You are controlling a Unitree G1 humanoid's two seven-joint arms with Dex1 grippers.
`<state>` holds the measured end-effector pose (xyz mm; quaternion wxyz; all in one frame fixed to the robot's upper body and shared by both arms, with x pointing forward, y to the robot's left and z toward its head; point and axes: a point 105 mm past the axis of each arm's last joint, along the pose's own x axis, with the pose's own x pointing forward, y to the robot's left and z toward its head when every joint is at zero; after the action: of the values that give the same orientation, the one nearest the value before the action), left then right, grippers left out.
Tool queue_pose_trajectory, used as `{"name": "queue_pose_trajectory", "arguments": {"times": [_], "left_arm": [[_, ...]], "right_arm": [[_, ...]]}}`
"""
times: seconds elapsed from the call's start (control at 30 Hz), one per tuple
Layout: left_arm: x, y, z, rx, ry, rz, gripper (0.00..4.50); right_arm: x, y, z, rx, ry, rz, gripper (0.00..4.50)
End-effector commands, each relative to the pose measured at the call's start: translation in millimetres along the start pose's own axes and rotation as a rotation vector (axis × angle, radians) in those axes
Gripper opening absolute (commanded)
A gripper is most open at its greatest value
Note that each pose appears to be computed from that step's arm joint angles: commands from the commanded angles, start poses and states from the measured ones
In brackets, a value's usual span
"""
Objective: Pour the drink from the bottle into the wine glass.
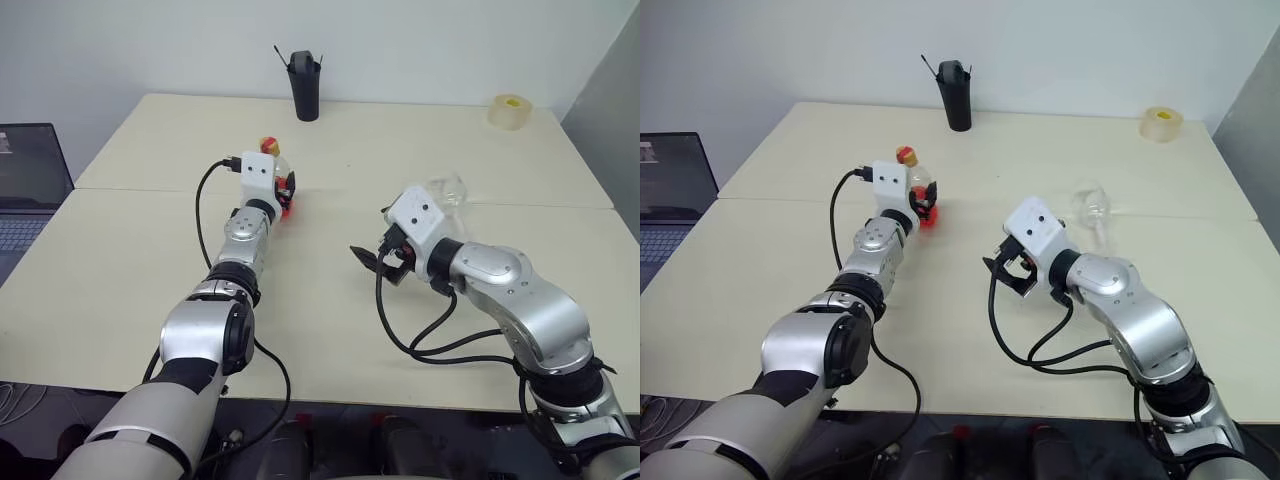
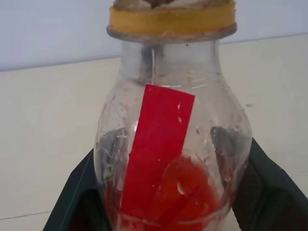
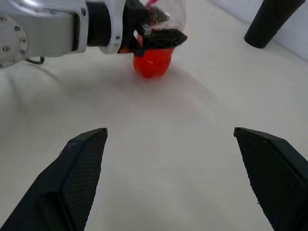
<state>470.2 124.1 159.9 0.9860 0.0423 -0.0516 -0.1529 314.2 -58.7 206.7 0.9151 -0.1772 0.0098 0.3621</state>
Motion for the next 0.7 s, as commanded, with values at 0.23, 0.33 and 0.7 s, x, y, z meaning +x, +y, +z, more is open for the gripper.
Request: {"name": "queue_pose_trajectory", "arguments": {"times": [0.23,0.33,0.7], "left_arm": [[-32,-104,12,-0.037,-0.053,-0.749,2.5],[-55,-116,12,0.005,-0.039,-0.88,2.46],[-82,-136,27,0.146,-0.047,-0.982,2.46]], "right_arm": [[-24,-21,46,0.116,-0.117,0.002,4.5],[-30,-25,41,0.139,-0.087,-0.022,4.5],[-49,-25,19,0.229,-0.016,-0.144,4.5]]}}
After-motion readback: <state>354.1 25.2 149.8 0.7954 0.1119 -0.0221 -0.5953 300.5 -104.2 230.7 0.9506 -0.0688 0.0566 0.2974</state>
